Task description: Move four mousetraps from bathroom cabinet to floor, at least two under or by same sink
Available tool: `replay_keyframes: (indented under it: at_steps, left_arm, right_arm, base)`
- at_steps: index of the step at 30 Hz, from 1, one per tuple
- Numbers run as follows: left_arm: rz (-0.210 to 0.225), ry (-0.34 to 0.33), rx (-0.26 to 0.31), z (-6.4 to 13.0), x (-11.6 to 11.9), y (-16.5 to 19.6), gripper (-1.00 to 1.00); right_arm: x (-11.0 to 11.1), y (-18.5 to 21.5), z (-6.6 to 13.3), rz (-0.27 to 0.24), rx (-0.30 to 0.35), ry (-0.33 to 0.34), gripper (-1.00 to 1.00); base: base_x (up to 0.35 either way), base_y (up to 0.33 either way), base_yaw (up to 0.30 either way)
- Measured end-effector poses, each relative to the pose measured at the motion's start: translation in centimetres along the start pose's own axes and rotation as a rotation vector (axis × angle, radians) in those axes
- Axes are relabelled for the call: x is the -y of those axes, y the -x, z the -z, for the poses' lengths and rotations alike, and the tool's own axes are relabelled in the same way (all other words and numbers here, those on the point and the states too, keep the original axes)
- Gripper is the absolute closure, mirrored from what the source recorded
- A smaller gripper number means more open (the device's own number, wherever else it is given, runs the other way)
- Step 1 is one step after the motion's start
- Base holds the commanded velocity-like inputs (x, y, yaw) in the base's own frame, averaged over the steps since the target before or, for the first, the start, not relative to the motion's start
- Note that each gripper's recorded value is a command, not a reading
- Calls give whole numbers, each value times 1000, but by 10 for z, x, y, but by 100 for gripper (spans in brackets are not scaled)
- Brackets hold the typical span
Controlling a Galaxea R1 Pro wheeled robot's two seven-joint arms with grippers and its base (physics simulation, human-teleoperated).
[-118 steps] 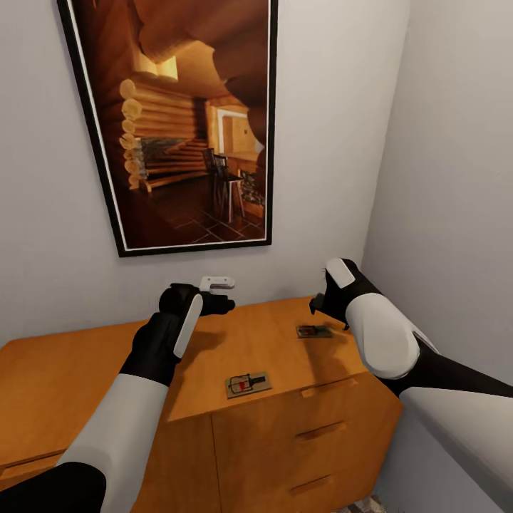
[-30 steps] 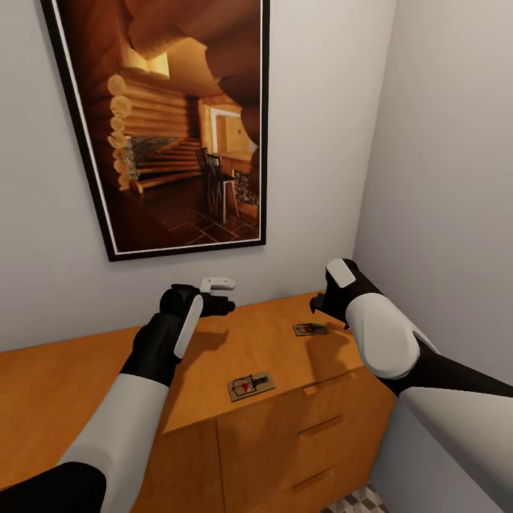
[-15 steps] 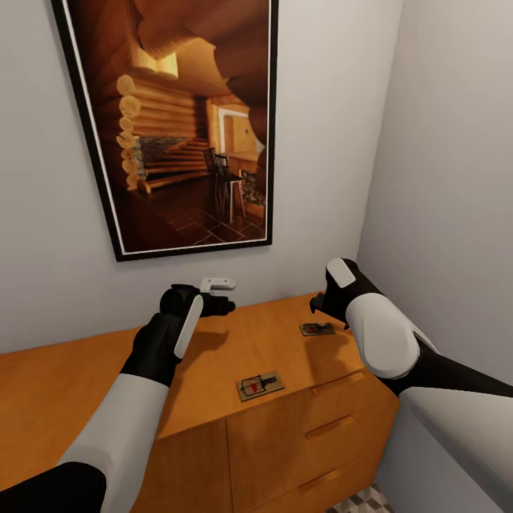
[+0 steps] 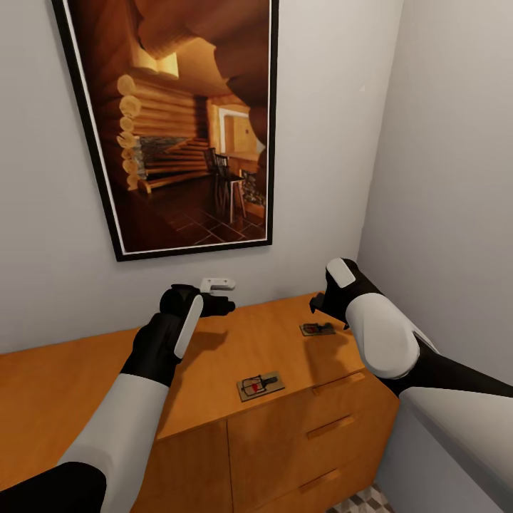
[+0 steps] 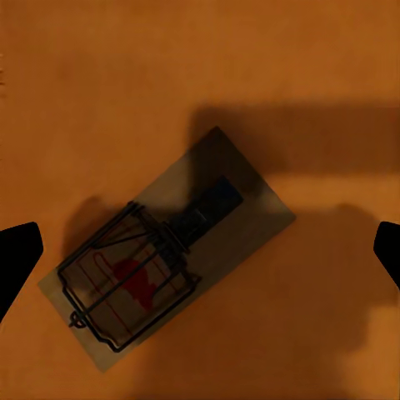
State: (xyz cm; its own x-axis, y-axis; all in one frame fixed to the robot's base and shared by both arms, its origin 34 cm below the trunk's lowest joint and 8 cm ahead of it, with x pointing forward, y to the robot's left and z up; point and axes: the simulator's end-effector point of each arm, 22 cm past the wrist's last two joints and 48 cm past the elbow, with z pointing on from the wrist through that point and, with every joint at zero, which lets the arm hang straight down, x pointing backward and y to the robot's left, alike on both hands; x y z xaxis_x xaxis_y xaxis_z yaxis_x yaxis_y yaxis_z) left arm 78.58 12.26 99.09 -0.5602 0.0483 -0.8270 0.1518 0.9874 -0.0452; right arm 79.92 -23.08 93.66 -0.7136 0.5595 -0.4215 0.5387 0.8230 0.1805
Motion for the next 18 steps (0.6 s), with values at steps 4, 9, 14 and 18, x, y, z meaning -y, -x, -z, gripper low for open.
replay_keyframes:
  at_steps: [4,9,14,18]
  left_arm:
    - [0,0,0,0,0,0,-100]
    - [0,0,0,0,0,0,-100]
    - [0,0,0,0,0,0,-100]
    - [0,0,0,0,0,0,-100]
  right_arm:
    - [-1,0,0,0,0,4,-100]
    - [-11,-2,0,-2,-9,50,-100]
    - [-31,-5,2,-9,-24,140,-100]
    - [-38,-5,3,-11,-22,168,-100]
  base:
    - [0,0,0]
    - [0,0,0]
    - [0,0,0]
    - [0,0,0]
